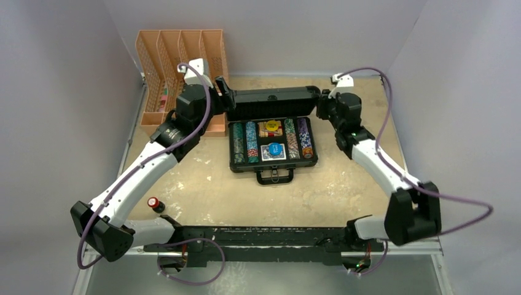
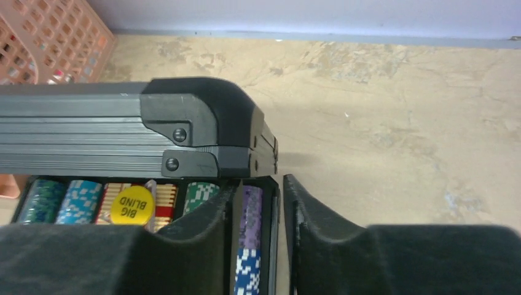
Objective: Pack up texas hold em set
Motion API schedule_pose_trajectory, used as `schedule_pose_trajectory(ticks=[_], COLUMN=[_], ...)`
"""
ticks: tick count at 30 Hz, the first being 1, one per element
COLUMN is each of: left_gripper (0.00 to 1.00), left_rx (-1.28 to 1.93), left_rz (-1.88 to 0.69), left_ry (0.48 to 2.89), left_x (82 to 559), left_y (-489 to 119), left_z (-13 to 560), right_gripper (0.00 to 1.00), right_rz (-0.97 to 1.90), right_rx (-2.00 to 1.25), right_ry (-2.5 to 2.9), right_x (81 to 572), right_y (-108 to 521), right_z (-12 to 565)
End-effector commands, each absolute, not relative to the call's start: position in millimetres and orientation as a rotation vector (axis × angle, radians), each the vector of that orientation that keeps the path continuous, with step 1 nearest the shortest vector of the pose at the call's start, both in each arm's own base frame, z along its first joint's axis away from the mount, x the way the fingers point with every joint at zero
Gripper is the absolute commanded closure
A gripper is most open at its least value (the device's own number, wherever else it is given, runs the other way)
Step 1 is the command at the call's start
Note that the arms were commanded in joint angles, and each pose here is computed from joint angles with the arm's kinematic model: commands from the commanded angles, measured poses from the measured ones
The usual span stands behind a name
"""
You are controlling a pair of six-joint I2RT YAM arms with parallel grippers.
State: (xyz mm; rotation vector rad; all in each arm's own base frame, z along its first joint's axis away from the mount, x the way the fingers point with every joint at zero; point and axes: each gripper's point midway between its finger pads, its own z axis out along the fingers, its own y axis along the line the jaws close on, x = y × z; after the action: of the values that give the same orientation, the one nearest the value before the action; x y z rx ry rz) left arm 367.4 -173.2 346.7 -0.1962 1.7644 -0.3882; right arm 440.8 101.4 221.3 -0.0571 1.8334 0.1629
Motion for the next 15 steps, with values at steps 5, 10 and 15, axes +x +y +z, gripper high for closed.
schedule_pose_trajectory(ticks=[5, 10, 15], left_gripper=[0.36, 0.36, 0.36], left_rx=[-0.091, -0.044, -0.012], left_rz=[-0.531, -0.501, -0.551], left_ry=[1.805, 1.868, 1.954], left_x=[359, 352, 340], left_y=[-199, -198, -206], left_z=[349, 333, 313], right_gripper=[0.5, 0.48, 0.48], right_rz=[0.357, 0.449, 0.644], right_rx=[0.171, 0.229, 0.163], right_ry=[1.934, 2.088, 2.282], right_x=[372, 321, 252], right_y=[100, 104, 125], right_z=[224, 203, 208])
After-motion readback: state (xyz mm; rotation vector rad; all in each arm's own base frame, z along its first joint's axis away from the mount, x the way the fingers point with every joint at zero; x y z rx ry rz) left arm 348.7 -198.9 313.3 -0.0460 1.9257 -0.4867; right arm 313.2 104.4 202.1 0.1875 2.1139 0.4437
